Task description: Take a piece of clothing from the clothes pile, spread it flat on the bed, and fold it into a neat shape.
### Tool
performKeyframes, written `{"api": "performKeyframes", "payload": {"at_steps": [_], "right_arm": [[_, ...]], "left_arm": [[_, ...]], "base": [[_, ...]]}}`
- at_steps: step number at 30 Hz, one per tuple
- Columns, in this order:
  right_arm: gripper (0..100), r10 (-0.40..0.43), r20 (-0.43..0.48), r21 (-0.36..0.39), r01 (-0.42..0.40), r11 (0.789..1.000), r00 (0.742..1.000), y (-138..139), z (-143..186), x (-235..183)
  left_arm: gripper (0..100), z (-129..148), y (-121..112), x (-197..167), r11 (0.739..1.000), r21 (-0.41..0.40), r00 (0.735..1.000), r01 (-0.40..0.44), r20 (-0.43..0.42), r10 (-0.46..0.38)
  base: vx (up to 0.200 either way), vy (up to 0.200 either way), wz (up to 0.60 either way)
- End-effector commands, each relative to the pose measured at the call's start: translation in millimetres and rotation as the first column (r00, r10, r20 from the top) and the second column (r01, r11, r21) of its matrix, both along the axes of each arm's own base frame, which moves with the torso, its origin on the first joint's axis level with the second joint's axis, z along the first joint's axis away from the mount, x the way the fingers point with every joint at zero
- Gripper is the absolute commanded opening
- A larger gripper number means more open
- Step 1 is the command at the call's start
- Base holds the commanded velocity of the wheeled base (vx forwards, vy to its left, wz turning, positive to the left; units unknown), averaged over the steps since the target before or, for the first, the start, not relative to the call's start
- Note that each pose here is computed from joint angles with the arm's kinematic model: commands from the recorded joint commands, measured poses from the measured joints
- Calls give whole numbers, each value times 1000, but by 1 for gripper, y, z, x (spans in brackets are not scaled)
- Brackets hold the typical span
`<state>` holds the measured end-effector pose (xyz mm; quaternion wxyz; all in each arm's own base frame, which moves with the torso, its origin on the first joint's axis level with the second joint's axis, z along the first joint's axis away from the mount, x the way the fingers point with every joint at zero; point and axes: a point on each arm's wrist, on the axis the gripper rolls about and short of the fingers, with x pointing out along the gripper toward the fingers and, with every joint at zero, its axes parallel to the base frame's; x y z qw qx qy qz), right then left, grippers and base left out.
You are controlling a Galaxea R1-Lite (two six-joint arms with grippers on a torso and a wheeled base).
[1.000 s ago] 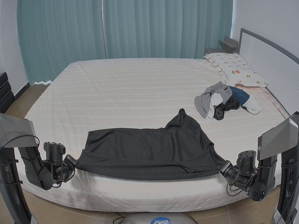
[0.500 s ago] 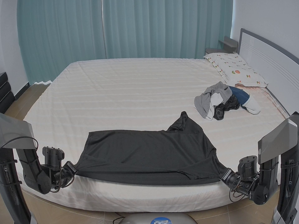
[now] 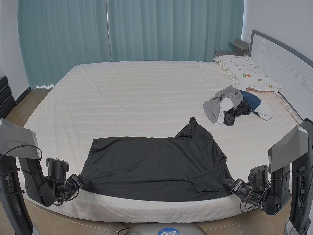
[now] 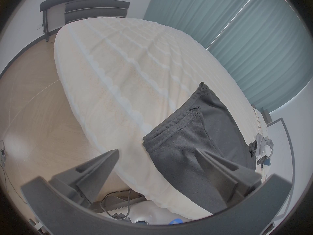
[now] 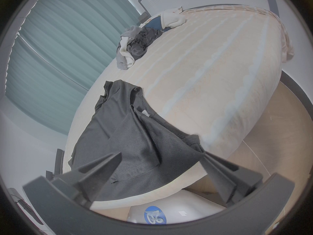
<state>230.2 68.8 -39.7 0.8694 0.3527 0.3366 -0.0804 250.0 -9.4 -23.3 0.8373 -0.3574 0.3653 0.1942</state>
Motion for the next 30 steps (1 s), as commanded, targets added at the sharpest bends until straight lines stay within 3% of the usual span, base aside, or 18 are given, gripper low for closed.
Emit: {"api": "performKeyframes", "payload": {"at_steps": [1, 7, 10, 11, 15, 19, 26, 30], "right_arm": [[100, -31, 121, 31, 28, 999, 992, -8, 33, 1], [100, -124, 240, 47, 116, 992, 963, -34, 62, 6], [100, -140, 252, 54, 130, 990, 958, -39, 64, 8], [100, -143, 245, 60, 132, 989, 959, -39, 62, 9], [100, -135, 214, 73, 122, 990, 967, -36, 54, 10], [100, -141, 186, 123, 120, 985, 972, -34, 49, 11], [100, -134, 149, 180, 107, 978, 980, -31, 43, 12], [100, -117, 127, 183, 93, 979, 985, -29, 38, 11]], "left_arm": [[100, 13, 5, 2, 1000, -10, 998, -19, 61, 20], [100, 50, 27, 2, 994, -106, 978, -10, 208, 32], [100, 59, 35, 1, 988, -157, 969, -5, 243, 43], [100, 62, 37, 2, 978, -209, 965, -5, 255, 59], [100, 61, 37, 5, 959, -284, 963, -25, 249, 98], [100, 55, 36, 6, 949, -314, 972, 6, 226, 68], [100, 47, 36, 11, 947, -320, 976, 5, 207, 65], [100, 40, 37, 15, 947, -321, 980, -4, 185, 67]], "base": [[0, 0, 0], [0, 0, 0], [0, 0, 0], [0, 0, 0], [0, 0, 0], [100, 0, 0], [200, 0, 0], [0, 0, 0]]}}
